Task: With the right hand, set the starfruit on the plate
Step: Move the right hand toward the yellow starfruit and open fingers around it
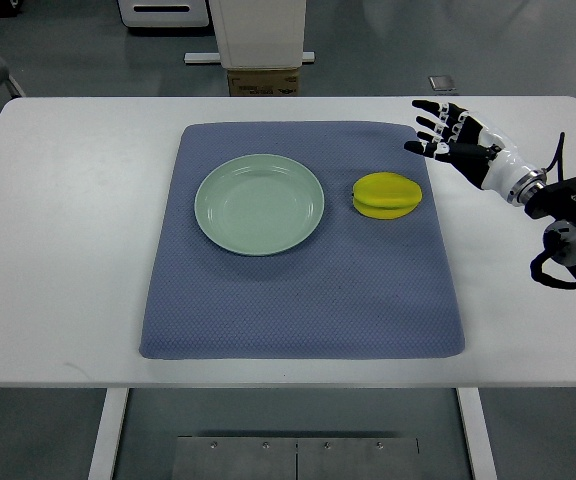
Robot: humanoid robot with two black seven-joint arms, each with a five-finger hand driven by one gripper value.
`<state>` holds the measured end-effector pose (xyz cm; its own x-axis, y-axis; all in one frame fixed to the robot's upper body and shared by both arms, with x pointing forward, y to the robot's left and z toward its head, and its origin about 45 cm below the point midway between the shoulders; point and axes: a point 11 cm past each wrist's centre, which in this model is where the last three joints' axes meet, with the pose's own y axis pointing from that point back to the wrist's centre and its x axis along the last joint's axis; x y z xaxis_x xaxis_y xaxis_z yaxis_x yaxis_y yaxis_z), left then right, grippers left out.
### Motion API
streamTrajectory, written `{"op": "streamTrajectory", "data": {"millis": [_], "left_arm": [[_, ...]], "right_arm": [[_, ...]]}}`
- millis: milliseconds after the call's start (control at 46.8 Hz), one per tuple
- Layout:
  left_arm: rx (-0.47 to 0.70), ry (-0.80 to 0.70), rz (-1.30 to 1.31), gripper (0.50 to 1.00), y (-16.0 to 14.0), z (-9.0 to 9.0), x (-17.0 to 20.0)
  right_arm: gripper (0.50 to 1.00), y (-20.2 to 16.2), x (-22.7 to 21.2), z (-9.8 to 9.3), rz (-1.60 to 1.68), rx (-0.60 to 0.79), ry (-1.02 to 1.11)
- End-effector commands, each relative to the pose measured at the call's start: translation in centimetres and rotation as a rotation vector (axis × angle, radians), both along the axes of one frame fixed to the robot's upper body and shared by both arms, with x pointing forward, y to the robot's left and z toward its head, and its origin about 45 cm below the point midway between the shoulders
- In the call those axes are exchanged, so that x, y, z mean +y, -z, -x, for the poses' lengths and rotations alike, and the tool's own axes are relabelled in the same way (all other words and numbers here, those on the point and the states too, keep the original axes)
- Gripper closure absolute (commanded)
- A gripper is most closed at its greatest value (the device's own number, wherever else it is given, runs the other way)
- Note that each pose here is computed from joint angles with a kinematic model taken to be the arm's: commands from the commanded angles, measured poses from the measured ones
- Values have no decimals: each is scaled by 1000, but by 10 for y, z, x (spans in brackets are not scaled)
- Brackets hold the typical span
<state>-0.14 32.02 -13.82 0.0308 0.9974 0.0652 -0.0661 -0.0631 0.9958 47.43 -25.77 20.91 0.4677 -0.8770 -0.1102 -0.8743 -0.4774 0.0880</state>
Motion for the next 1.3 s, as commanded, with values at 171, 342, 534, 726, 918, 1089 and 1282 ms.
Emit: {"op": "streamTrajectory", "data": {"millis": [171,342,534,726,918,1089,1282], "left_arm": [[0,0,0,500,0,0,0],[0,0,0,500,0,0,0],[0,0,0,500,0,0,0],[0,0,0,500,0,0,0],[0,0,0,500,0,0,0],[0,0,0,500,0,0,0],[0,0,0,500,0,0,0]], "right_arm": [[500,4,8,6,119,-71,-78],[500,10,13,8,272,-137,-107],[500,11,18,9,355,-189,-135],[500,19,19,14,388,-179,-164],[500,29,16,18,466,-190,-167],[500,33,25,18,493,-208,-157],[500,38,27,19,513,-218,-138]]}}
